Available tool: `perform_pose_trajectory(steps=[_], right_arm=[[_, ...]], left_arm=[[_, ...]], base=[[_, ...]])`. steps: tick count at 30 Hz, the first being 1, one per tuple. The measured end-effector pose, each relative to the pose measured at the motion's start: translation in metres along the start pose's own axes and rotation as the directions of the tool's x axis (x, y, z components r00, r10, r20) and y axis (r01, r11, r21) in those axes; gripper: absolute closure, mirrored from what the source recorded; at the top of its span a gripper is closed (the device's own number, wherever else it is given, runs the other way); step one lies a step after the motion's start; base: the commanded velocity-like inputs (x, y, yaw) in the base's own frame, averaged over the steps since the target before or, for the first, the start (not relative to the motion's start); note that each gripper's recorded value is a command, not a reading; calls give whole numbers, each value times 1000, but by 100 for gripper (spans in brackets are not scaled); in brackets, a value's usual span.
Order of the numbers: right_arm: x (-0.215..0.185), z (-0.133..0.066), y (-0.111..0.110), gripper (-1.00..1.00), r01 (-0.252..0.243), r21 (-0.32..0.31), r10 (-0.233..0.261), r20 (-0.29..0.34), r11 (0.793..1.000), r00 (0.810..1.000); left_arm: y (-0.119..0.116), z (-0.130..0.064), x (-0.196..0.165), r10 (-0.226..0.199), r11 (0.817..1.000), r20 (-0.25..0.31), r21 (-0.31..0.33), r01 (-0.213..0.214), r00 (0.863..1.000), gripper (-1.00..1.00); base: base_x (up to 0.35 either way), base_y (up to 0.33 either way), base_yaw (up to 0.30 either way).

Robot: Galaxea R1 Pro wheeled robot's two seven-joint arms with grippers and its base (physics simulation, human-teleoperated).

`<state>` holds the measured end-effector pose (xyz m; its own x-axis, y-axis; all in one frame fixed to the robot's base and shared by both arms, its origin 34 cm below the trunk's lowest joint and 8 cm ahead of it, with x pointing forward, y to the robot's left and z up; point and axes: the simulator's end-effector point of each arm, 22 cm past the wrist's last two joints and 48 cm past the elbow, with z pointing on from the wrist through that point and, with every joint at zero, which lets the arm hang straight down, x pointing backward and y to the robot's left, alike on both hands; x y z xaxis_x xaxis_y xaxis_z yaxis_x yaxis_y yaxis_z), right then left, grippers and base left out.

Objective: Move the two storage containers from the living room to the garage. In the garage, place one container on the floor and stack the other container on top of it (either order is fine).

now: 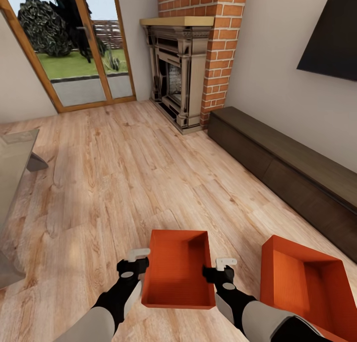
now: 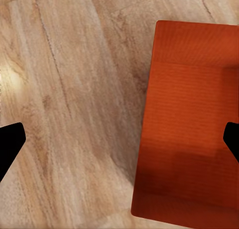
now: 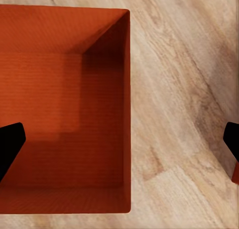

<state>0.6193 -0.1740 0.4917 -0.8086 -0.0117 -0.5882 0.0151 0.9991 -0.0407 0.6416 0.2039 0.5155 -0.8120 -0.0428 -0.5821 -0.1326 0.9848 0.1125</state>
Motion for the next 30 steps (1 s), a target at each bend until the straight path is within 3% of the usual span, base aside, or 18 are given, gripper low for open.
perform_pose_trajectory(steps=[19,30], right_arm=[[7,-1,-2,-100,-1,5,1,-16,1000,1000],[7,-1,-1,-100,-3,5,3,-17,1000,1000]], left_arm=[[0,0,1,-5,1000,-1,-5,5,1000,-100],[0,0,3,-31,999,-10,-5,31,999,-100]], base=[[0,0,0],[0,0,0]])
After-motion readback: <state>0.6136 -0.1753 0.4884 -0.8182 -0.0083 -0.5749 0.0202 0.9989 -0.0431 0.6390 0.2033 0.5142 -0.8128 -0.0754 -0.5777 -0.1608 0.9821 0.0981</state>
